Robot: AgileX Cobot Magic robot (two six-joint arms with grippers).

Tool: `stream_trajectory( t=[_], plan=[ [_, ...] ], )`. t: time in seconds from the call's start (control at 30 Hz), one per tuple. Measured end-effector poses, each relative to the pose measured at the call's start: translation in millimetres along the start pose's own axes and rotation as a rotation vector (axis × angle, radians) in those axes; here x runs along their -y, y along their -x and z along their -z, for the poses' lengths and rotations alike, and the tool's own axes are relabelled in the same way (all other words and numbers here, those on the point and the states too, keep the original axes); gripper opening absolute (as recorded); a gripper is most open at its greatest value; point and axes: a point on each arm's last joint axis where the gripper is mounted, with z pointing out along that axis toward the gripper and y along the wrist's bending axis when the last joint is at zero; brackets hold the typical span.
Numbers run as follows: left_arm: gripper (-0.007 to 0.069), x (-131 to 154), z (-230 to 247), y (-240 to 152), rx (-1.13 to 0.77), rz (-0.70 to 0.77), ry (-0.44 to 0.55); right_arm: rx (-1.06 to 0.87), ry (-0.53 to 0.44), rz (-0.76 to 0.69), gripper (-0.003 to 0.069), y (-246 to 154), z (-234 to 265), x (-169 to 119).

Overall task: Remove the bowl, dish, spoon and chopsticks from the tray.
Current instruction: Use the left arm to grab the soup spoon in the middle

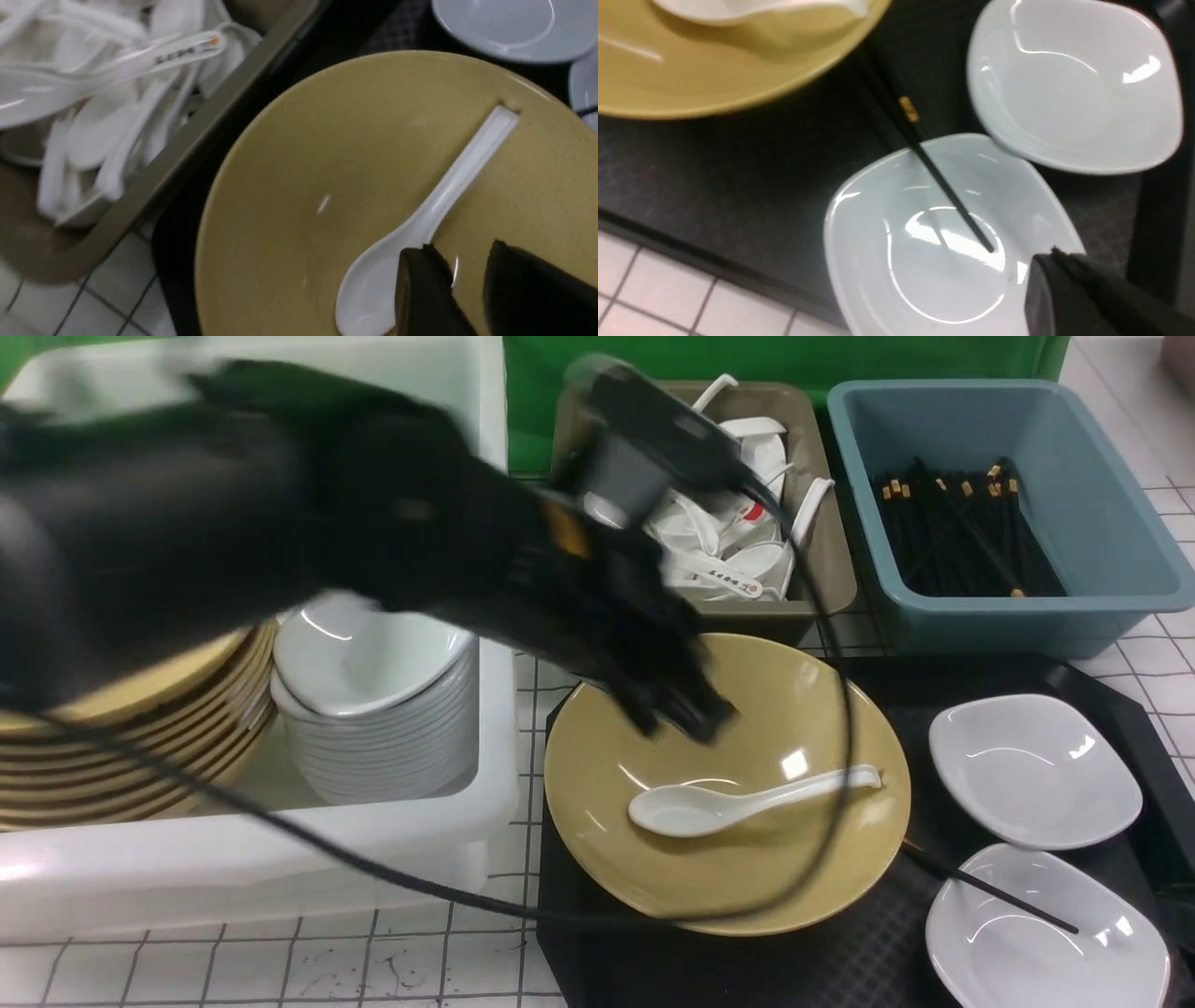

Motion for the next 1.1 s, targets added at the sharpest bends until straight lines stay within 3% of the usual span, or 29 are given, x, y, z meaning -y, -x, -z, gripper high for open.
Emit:
stream_trajectory(
  t=[0.17, 0.37, 0.7, 0.93, 1.03, 1.1],
  plan=[
    [0.0294, 7.5, -58.6, 2.1, -0.123, -0.202, -0.05, -0.017, 0.02, 0.015, 0.0036, -1.5, 0.0, -2.8],
    [0.0307, 6.4, -110.5, -10.4, -0.19, -0.262, -0.068, -0.004, 0.022, 0.015, 0.0036, -0.3, 0.0, -3.0],
    [0.016, 12.6, -135.7, -21.2, -0.207, -0.303, -0.136, 0.017, 0.021, 0.013, 0.0037, 1.6, 0.0, -3.0],
    [0.0141, 11.7, -130.9, -16.1, -0.185, -0.28, -0.126, 0.024, 0.02, 0.012, 0.0037, 2.3, 0.0, -2.9],
    [0.0126, 10.6, -117.4, -3.7, -0.15, -0.236, -0.124, 0.024, 0.02, 0.012, 0.0037, 2.3, 0.0, -2.9],
    [0.0039, 0.6, -92.9, 26.4, -0.017, -0.212, -0.069, 0.029, 0.02, 0.012, 0.0039, 2.7, 0.0, -2.8]
  ],
)
